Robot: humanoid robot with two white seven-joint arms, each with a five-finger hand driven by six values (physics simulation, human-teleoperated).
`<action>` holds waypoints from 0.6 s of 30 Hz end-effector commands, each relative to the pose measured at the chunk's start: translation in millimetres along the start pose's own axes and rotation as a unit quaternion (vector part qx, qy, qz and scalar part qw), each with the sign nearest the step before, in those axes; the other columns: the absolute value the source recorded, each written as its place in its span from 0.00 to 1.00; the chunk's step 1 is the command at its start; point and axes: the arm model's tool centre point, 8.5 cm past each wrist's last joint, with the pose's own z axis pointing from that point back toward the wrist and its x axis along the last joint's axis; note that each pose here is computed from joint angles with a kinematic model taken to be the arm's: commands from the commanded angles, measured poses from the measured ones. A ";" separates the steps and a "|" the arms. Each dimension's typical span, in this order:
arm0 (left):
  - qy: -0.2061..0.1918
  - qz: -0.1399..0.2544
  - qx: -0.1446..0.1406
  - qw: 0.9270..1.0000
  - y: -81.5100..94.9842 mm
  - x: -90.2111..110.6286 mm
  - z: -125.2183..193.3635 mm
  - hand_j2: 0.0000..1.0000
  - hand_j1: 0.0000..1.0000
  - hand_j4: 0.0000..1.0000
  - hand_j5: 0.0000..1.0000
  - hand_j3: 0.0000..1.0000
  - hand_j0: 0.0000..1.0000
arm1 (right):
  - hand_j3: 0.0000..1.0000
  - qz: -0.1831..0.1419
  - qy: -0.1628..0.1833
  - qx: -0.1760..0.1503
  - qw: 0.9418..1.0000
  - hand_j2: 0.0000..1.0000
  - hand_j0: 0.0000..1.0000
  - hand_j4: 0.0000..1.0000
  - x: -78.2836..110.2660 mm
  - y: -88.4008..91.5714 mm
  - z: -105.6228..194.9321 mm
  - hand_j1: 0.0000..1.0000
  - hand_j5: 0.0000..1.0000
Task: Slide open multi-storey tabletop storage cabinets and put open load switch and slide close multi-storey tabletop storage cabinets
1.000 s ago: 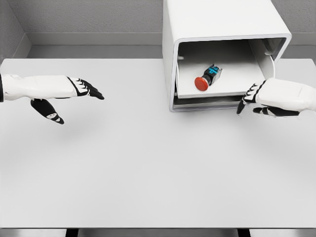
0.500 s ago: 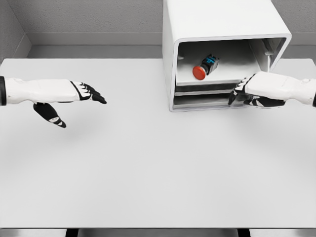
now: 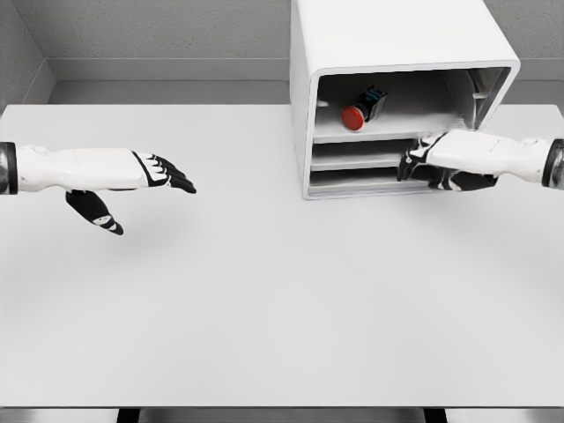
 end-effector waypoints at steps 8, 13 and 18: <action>-0.001 0.007 -0.001 1.000 -3.9 -0.2 -0.2 1.00 1.00 1.00 1.00 1.00 1.00 | 1.00 0.006 0.067 -0.037 0.997 1.00 1.00 1.00 -4.7 6.1 83.3 1.00 1.00; -0.001 0.007 0.000 1.000 -3.8 -0.2 -0.2 1.00 1.00 1.00 1.00 1.00 1.00 | 1.00 -0.007 0.065 -0.025 0.998 1.00 1.00 1.00 -4.0 20.1 80.9 1.00 1.00; -0.002 0.010 -0.002 1.000 -6.9 -0.1 -1.6 1.00 1.00 1.00 1.00 1.00 1.00 | 1.00 -0.010 0.063 -0.026 0.998 1.00 1.00 1.00 -3.9 20.9 80.7 1.00 1.00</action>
